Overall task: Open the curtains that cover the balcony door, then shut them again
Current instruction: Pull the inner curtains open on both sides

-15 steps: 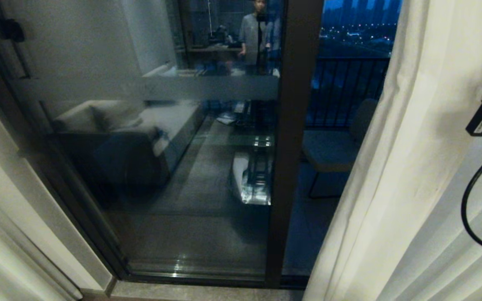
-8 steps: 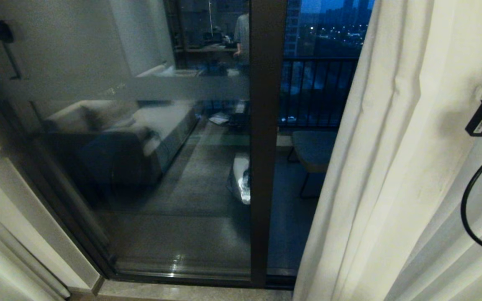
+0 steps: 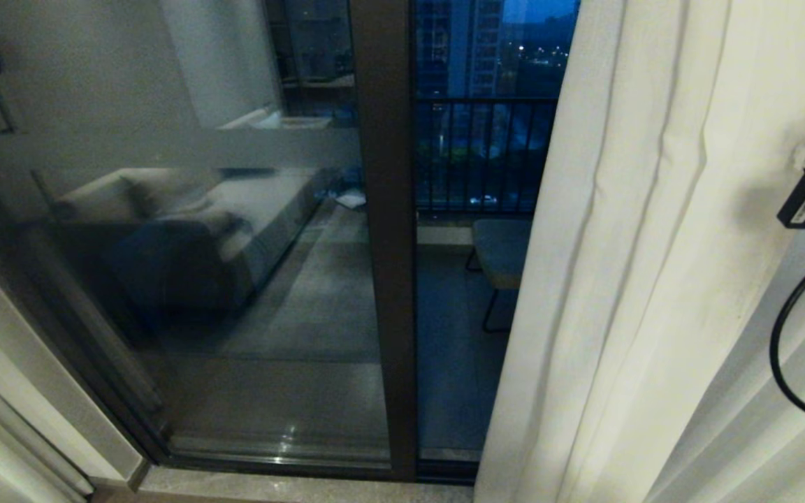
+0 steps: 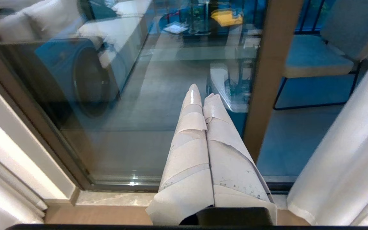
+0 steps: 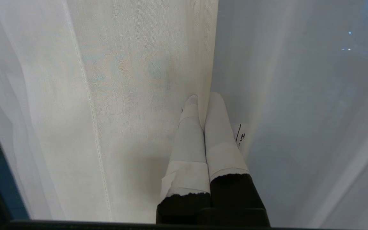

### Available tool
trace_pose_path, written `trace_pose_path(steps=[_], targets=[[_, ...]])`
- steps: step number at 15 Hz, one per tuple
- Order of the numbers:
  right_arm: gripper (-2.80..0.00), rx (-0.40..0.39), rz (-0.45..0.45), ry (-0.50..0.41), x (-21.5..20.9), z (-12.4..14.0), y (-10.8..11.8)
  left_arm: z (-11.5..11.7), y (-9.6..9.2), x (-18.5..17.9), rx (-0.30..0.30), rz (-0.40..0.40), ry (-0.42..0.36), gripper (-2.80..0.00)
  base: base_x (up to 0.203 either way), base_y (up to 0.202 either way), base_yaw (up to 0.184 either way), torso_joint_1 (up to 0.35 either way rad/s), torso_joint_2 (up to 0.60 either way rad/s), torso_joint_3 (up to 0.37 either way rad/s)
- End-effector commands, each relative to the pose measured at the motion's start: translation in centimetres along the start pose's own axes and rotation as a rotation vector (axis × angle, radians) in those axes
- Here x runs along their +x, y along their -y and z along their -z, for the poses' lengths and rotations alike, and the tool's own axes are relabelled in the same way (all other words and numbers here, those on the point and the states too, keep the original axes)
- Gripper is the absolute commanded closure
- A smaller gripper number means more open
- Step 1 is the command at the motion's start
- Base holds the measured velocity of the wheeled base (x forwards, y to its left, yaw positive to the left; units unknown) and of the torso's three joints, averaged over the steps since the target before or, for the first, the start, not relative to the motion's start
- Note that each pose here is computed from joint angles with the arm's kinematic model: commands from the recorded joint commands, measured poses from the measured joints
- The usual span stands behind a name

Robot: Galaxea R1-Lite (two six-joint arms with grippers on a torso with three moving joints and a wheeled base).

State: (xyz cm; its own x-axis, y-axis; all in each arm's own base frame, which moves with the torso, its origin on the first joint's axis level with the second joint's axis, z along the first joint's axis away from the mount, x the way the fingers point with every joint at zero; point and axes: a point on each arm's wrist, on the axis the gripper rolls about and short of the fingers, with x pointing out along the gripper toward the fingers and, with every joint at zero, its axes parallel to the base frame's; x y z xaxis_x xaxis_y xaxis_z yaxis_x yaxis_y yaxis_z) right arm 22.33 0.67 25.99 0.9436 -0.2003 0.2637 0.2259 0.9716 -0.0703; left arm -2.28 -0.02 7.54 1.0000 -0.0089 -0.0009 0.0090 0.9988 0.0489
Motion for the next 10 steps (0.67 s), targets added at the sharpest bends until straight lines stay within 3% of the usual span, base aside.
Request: trace_pose_path(steps=[1, 10], targets=[[0.0, 0.0, 0.001, 0.004, 0.04, -0.01, -0.03, 0.01, 0.0, 0.0, 0.0, 0.0, -0.001, 0.0, 0.0, -0.186, 0.003, 0.006, 0.0, 0.003], [0.0, 0.0, 0.004, 0.009, -0.05, -0.18, 0.08, 0.01, 0.0, 0.0, 0.0, 0.0, -0.001, 0.0, 0.0, -0.19, 0.003, 0.002, 0.0, 0.003]])
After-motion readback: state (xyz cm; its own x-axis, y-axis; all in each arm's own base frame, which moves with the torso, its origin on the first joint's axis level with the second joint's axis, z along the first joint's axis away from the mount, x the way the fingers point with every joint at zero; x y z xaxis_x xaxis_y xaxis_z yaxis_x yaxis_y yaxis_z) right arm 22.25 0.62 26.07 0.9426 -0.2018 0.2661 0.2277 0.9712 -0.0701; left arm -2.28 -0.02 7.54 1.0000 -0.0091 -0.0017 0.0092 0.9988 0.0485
